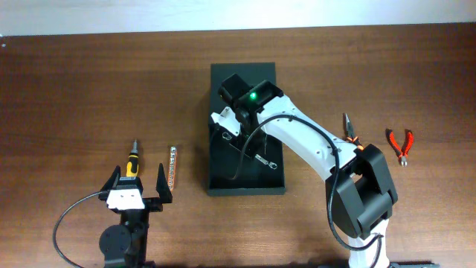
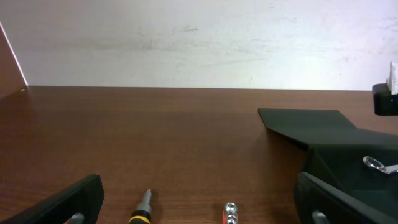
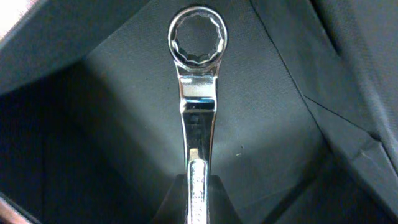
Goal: Pack container
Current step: 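Lower the wrench into the box and open the right gripper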
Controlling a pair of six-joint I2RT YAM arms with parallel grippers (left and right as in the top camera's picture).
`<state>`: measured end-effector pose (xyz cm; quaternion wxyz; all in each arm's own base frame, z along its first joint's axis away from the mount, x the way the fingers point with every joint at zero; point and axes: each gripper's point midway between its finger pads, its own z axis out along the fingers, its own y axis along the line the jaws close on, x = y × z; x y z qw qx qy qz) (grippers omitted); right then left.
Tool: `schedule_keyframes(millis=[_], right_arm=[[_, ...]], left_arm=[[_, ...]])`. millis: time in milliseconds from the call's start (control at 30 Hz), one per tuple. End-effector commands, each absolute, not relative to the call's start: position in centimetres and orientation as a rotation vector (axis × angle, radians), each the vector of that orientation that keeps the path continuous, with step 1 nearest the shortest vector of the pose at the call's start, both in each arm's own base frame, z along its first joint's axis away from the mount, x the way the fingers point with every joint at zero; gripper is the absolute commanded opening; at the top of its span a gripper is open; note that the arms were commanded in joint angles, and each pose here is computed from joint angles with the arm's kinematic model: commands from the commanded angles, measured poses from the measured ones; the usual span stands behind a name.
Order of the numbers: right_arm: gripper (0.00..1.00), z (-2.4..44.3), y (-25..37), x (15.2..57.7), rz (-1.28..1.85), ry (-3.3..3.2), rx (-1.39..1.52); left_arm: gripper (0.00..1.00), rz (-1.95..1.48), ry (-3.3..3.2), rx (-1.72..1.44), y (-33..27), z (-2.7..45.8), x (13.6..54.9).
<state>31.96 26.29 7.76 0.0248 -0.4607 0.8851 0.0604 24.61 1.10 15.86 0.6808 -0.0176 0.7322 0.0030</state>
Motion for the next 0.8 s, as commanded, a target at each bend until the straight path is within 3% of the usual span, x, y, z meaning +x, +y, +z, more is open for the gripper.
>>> schedule_keyframes(millis=[0, 767], right_arm=[[0.04, 6.8, 26.5, 31.5, 0.205, 2.753, -1.43], [0.04, 2.6, 26.5, 31.3, 0.195, 2.84, -1.42]], left_arm=[[0.99, 0.006, 1.645, -0.032, 1.1, 15.8, 24.6], [0.99, 0.006, 1.645, -0.032, 1.1, 15.8, 24.6]])
